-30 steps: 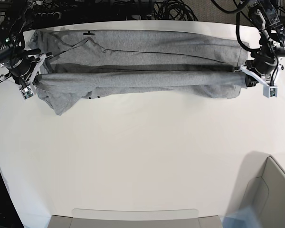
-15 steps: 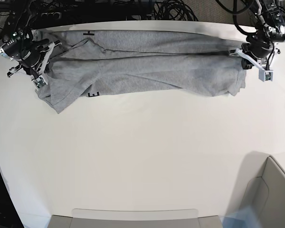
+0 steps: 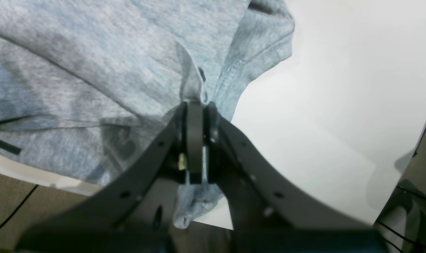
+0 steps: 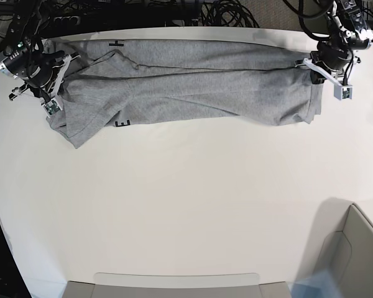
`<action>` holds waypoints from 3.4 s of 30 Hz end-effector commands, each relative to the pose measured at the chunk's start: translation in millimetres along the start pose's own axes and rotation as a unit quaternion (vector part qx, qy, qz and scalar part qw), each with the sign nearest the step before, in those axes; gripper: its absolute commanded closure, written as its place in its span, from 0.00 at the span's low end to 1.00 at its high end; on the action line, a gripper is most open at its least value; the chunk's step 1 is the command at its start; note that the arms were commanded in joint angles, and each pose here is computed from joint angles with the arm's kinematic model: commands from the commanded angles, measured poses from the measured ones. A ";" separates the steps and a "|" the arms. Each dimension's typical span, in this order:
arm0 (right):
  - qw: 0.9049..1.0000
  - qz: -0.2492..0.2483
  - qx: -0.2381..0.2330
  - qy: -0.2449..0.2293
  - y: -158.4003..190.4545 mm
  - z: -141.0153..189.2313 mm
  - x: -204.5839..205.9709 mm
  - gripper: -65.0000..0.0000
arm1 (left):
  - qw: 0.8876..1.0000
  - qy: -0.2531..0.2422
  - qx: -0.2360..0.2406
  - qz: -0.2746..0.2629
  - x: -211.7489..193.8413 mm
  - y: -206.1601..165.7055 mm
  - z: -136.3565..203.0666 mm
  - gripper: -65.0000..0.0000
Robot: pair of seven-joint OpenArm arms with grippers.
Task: Fold the T-shirt properly
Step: 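Pull the folded hem further over the shirt with both grippers, then lower the folded edge and smooth it with both grippers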
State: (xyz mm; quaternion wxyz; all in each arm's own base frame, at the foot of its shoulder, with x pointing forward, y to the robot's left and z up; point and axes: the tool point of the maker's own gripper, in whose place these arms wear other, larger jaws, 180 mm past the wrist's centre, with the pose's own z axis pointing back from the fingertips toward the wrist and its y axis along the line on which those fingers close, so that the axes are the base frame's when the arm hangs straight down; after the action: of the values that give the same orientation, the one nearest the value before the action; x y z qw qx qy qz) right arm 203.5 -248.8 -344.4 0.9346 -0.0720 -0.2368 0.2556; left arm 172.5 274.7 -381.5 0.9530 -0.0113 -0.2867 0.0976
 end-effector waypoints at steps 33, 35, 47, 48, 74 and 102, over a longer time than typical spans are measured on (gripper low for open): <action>0.998 0.050 0.035 -0.004 20.2 -8.5 10.5 0.66 | 0.984 -0.074 -0.118 0.110 61.4 17.9 -11.5 0.85; 0.998 0.050 0.035 -0.004 20.2 -8.5 10.5 0.66 | 0.984 -0.068 -0.123 0.107 60.0 15.0 -14.2 0.85; 0.998 0.048 0.037 -0.005 21.4 -8.8 10.8 0.66 | 0.983 -0.040 -0.112 0.139 41.0 29.3 -26.8 0.85; 0.998 0.048 0.037 -0.005 21.4 -8.8 10.8 0.66 | 0.983 -0.045 -0.113 0.136 44.1 28.2 -25.0 0.85; 0.998 0.050 0.036 -0.003 21.1 -8.3 9.2 0.66 | 0.996 0.011 -0.085 0.017 22.5 11.8 -48.2 0.67; 0.998 0.056 0.033 0.000 18.1 -7.3 8.6 0.66 | 0.998 -0.031 -0.046 0.035 42.8 48.2 -36.7 0.71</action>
State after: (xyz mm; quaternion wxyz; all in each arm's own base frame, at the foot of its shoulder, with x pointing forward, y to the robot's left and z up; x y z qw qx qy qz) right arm 199.3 -228.9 -360.9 0.9289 -0.0483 -0.2098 0.3014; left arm 213.5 326.5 -400.6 0.9410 -0.0660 -0.3078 0.1238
